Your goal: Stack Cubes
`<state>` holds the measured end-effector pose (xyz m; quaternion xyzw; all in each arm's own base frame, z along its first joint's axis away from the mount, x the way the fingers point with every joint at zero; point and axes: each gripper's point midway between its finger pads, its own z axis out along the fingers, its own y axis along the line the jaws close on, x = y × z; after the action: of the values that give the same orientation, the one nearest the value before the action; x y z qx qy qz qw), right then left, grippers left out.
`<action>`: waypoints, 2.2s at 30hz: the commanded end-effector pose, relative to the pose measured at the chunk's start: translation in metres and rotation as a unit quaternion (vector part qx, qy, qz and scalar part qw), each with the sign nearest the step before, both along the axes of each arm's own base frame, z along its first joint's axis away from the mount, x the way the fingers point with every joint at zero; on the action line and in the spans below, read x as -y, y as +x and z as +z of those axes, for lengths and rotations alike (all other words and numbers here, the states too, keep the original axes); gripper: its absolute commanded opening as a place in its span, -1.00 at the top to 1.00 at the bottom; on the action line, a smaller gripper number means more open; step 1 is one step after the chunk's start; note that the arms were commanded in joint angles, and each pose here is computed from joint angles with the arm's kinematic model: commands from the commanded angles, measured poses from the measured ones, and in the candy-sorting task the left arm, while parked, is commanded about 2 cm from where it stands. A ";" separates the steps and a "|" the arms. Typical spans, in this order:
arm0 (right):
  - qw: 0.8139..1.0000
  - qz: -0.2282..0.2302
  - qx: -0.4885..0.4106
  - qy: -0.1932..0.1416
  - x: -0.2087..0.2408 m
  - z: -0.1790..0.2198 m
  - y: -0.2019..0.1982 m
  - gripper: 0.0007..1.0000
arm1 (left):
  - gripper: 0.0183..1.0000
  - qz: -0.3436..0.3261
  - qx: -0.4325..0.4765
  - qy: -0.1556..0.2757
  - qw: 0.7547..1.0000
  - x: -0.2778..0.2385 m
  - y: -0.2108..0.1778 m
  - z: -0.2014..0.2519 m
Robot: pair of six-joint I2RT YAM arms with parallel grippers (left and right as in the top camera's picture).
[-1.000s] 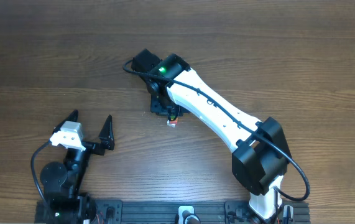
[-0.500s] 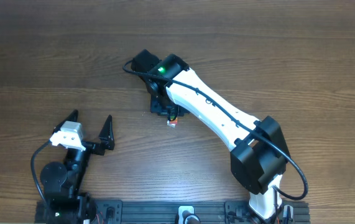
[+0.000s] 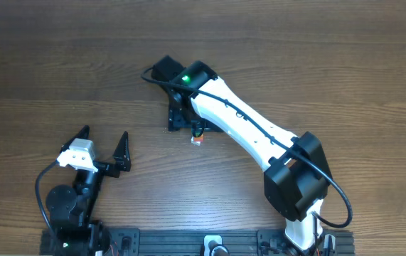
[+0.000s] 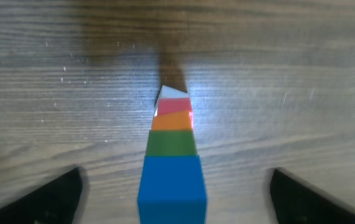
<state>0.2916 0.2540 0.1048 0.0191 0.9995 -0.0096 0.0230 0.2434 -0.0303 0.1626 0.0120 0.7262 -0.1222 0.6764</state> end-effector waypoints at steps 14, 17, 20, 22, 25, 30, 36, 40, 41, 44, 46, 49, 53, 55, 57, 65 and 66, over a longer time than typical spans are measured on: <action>0.997 -0.003 0.079 0.003 0.125 0.044 0.114 -0.98 | -1.00 0.000 0.002 0.007 1.000 0.000 0.000 -0.001; 0.996 -0.024 0.083 -0.018 0.163 0.044 0.115 -0.98 | -1.00 0.000 0.002 0.007 1.000 0.000 0.000 -0.001; 0.995 -0.046 0.087 -0.021 0.195 0.042 0.108 -0.98 | -1.00 0.000 0.002 0.007 1.000 0.000 0.000 -0.001; 0.993 -0.066 0.094 -0.021 0.215 0.041 0.096 -0.98 | -1.00 0.000 0.002 0.007 1.000 0.000 0.000 -0.001; 0.990 -0.071 0.123 -0.020 0.234 0.044 0.077 -0.99 | -1.00 0.000 0.002 0.007 1.000 0.000 0.000 -0.001; 0.979 -0.076 0.190 -0.015 0.250 0.056 0.041 -0.97 | -1.00 0.000 0.002 0.007 1.000 0.000 0.000 -0.001; 0.953 -0.064 0.296 -0.006 0.254 0.071 0.002 -0.99 | -1.00 0.000 0.002 0.007 1.000 0.000 0.000 -0.001; 0.921 -0.067 0.383 0.004 0.256 0.079 -0.013 -0.99 | -1.00 0.000 0.002 0.007 1.000 0.000 0.000 -0.001; 0.910 -0.061 0.410 0.004 0.256 0.082 -0.014 -0.98 | -1.00 0.000 0.002 0.007 1.000 0.000 0.000 -0.001; 0.872 -0.020 0.490 -0.009 0.255 0.094 -0.018 -0.98 | -1.00 0.000 0.002 0.007 1.000 0.000 0.000 -0.001; 0.842 0.004 0.539 -0.023 0.256 0.105 -0.021 -0.99 | -1.00 0.000 0.002 0.007 1.000 0.000 0.000 -0.001; 0.799 0.023 0.600 -0.038 0.256 0.121 -0.027 -0.98 | -1.00 0.000 0.002 0.007 1.000 0.000 0.000 -0.001; 0.741 0.017 0.670 -0.035 0.257 0.143 -0.037 -0.98 | -1.00 0.000 0.002 0.007 1.000 0.000 0.000 -0.001; 0.721 0.016 0.692 -0.033 0.256 0.148 -0.042 -0.98 | -1.00 0.000 0.002 0.007 1.000 0.000 0.000 -0.001; 0.707 0.023 0.706 -0.032 0.254 0.149 -0.046 -0.98 | -1.00 0.000 0.002 0.007 1.000 0.000 0.000 -0.001; 0.681 0.026 0.731 -0.038 0.254 0.126 -0.050 -0.99 | -1.00 0.000 0.002 0.007 1.000 0.000 0.000 -0.001; 0.679 0.026 0.733 -0.038 0.254 0.124 -0.050 -0.99 | -1.00 0.000 0.002 0.007 1.000 0.000 0.000 -0.001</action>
<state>0.2426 -0.0012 0.2363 -0.0003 0.6677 -0.0278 0.7439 0.2434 -0.0303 0.1626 0.0119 0.7262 -0.1223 0.6764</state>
